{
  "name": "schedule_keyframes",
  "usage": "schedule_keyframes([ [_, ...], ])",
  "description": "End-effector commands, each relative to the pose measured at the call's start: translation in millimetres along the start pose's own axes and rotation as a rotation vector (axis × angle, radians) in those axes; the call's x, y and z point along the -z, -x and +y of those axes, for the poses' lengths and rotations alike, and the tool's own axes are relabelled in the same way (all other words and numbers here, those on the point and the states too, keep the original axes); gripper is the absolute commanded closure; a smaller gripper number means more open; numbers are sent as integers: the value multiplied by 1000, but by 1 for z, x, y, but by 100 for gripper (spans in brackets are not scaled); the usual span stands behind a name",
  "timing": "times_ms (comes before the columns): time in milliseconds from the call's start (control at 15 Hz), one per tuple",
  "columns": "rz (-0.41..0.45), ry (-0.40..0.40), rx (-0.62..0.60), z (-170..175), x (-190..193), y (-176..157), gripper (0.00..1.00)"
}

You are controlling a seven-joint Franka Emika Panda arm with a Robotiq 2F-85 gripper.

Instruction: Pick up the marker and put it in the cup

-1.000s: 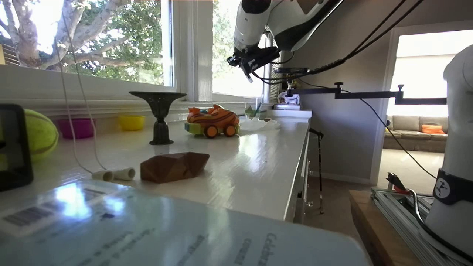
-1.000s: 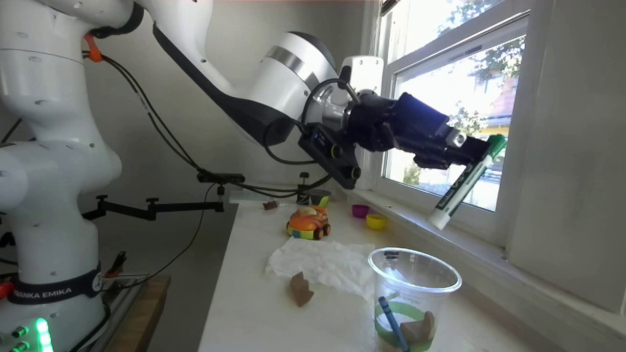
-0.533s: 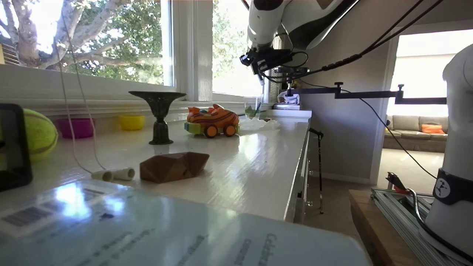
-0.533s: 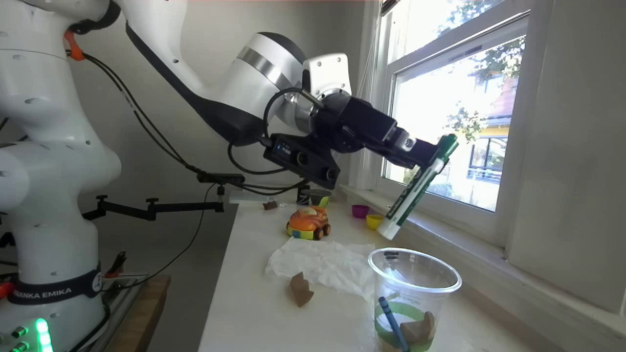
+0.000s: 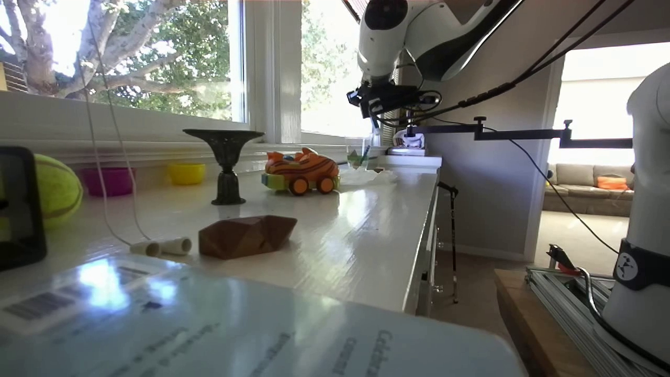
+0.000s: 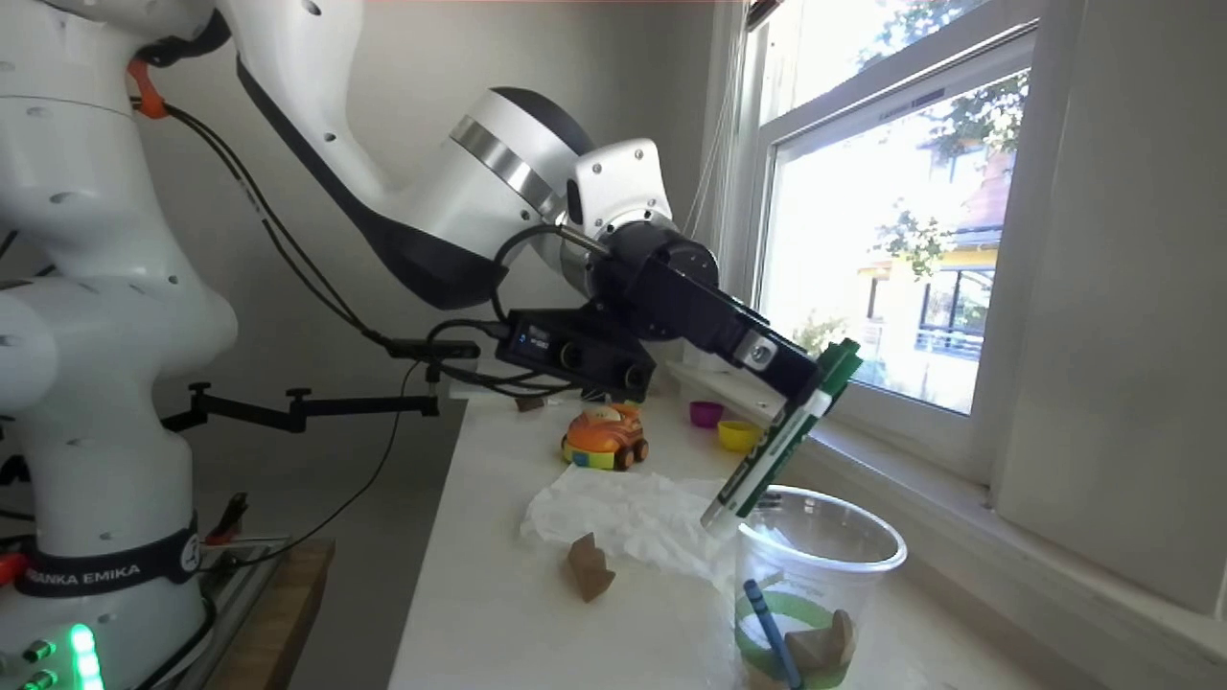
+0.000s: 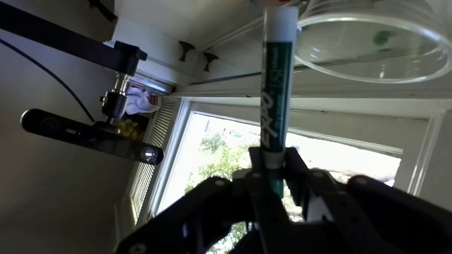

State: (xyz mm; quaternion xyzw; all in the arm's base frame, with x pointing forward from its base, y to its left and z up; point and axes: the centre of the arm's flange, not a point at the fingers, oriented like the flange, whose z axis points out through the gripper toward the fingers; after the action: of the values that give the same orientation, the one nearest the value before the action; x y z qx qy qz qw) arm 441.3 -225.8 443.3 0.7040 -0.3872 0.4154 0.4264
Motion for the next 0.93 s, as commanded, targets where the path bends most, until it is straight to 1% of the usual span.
schedule_keyframes([
  [0,14,-27,-72,-14,-3,-19,95],
  [200,24,-40,-90,-23,-1,-28,95],
  [467,13,-38,-102,-27,0,-28,95],
  [667,-54,-43,-108,-21,19,-22,95],
  [867,-104,-70,-118,-24,41,-17,95],
])
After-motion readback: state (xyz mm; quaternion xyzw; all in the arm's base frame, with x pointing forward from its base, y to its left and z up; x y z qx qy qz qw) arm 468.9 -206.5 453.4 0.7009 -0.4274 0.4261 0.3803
